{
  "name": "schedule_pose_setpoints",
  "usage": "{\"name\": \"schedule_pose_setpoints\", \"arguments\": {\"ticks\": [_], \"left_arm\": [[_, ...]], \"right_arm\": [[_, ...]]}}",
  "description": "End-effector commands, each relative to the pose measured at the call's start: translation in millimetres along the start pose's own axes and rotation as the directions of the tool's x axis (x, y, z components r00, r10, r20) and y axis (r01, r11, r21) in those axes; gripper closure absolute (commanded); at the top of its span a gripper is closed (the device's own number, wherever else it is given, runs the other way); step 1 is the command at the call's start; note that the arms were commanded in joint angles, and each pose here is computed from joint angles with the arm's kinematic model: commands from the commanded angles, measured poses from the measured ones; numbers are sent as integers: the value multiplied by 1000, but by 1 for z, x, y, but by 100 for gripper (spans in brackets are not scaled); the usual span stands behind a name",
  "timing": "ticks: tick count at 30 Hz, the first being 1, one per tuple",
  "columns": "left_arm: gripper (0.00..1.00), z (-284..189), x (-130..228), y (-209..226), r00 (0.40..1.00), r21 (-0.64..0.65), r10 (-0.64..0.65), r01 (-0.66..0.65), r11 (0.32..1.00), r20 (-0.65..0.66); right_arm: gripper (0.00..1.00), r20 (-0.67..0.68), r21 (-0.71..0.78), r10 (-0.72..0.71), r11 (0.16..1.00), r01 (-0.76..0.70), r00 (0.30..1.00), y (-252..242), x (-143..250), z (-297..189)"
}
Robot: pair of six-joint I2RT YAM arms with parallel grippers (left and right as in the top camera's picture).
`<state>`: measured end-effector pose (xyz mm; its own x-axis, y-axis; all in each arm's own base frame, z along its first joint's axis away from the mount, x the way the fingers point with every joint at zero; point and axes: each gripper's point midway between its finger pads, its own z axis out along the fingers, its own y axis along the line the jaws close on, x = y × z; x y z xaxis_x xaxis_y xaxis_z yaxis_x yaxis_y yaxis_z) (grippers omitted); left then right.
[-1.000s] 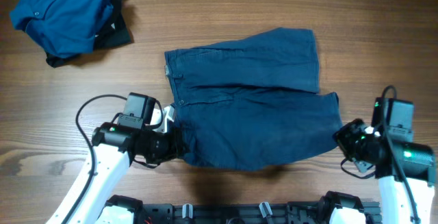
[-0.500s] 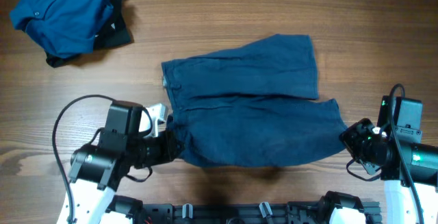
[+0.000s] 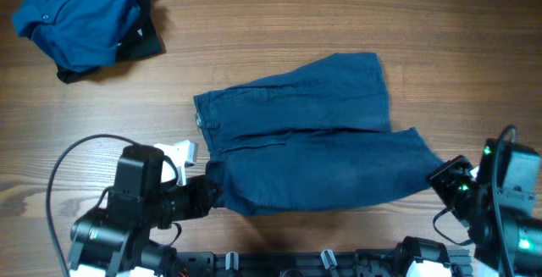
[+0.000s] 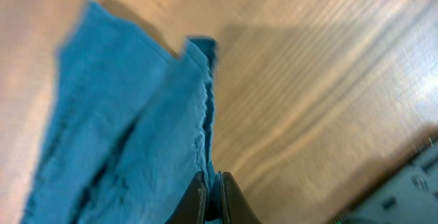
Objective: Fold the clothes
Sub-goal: 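Lift the trousers' bottom edge with both grippers and fold it upward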
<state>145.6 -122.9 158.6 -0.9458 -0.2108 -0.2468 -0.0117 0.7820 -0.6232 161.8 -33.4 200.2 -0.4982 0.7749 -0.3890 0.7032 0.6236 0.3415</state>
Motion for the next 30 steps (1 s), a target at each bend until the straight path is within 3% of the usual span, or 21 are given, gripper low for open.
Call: {"name": "schedule_pose_setpoints", "arguments": {"ticks": [1, 4, 15, 23, 30], "left_arm": [[96, -13, -18, 11, 991, -86, -20, 31, 996, 129], [96, -14, -27, 15, 985, -119, -11, 32, 992, 174], [96, -24, -99, 26, 898, -238, 48, 64, 969, 438], [96, -6, -148, 41, 857, -328, 78, 110, 938, 509], [96, 7, -170, 38, 845, -345, 144, 50, 937, 515]], "right_arm": [[96, 70, -131, -129, 982, 137, 989, 30, -16, -14], [96, 57, -211, -172, 961, 181, 983, 53, -21, -8], [96, -70, -196, -177, 967, 160, 982, 83, -43, 58], [96, -75, -186, -178, 969, 162, 981, 87, -48, 71], [96, -16, -216, -183, 961, 175, 983, 97, -60, 70]]}}
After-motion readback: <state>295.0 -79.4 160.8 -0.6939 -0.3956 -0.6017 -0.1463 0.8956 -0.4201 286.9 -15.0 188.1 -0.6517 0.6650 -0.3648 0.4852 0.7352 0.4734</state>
